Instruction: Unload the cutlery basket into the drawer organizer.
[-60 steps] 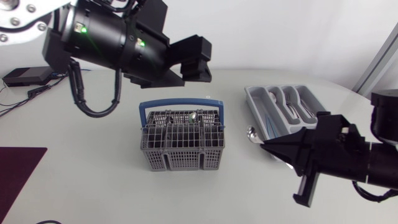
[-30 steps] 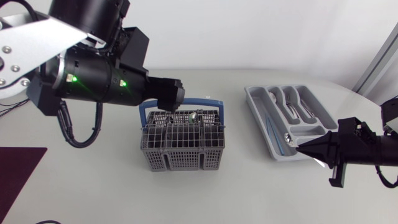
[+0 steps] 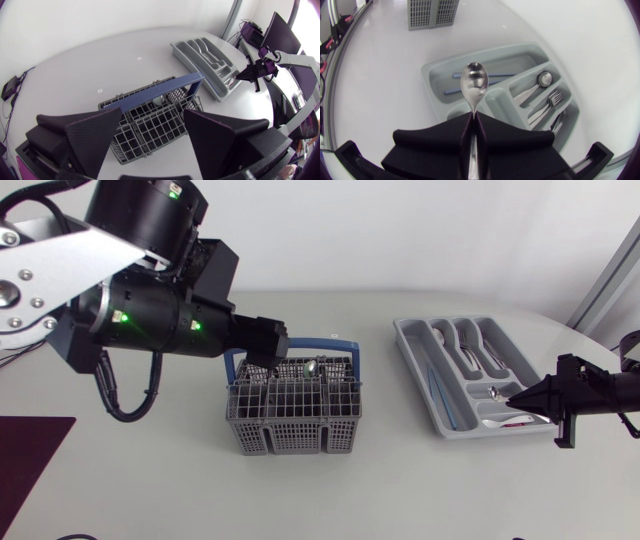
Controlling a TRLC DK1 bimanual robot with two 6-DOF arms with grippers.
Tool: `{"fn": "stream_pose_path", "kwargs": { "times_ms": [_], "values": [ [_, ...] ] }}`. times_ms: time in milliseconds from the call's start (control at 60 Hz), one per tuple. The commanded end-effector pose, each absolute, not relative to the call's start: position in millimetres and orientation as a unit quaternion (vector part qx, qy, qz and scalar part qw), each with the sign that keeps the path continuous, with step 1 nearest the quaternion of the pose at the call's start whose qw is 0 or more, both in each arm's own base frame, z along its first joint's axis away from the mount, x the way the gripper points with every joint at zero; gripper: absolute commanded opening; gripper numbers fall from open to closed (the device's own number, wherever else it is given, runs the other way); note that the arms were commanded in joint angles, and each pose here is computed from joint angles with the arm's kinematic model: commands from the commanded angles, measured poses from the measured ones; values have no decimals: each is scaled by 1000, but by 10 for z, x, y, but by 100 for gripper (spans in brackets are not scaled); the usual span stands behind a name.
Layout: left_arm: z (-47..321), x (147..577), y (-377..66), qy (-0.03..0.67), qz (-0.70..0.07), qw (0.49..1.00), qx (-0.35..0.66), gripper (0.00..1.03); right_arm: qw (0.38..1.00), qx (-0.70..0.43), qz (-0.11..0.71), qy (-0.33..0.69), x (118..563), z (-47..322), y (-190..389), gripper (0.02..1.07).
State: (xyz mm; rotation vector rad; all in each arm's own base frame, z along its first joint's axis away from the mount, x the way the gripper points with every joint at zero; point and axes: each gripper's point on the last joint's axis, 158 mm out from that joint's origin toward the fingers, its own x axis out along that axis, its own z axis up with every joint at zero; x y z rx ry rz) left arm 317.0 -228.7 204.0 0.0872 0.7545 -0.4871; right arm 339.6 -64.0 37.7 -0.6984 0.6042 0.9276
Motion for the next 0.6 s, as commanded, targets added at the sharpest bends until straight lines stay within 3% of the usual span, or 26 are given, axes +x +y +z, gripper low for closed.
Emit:
{"fn": "stream_pose_path", "kwargs": {
  "times_ms": [0, 450, 500, 583],
  "values": [
    [1992, 3166, -2197, 363, -229, 902, 55, 95, 773, -347, 448, 285, 3391, 254, -715, 8],
    [1765, 3073, -1945, 378, -214, 898, 76, 97, 703, -456, 439, 323, 3443, -280, -782, 9],
    [1743, 3059, -1928, 379, -214, 897, 76, 97, 699, -462, 437, 327, 3438, -317, -799, 20],
    [1699, 3035, -1905, 382, -212, 896, 77, 97, 697, -476, 423, 329, 3467, -372, -853, 68]
  ]
}}
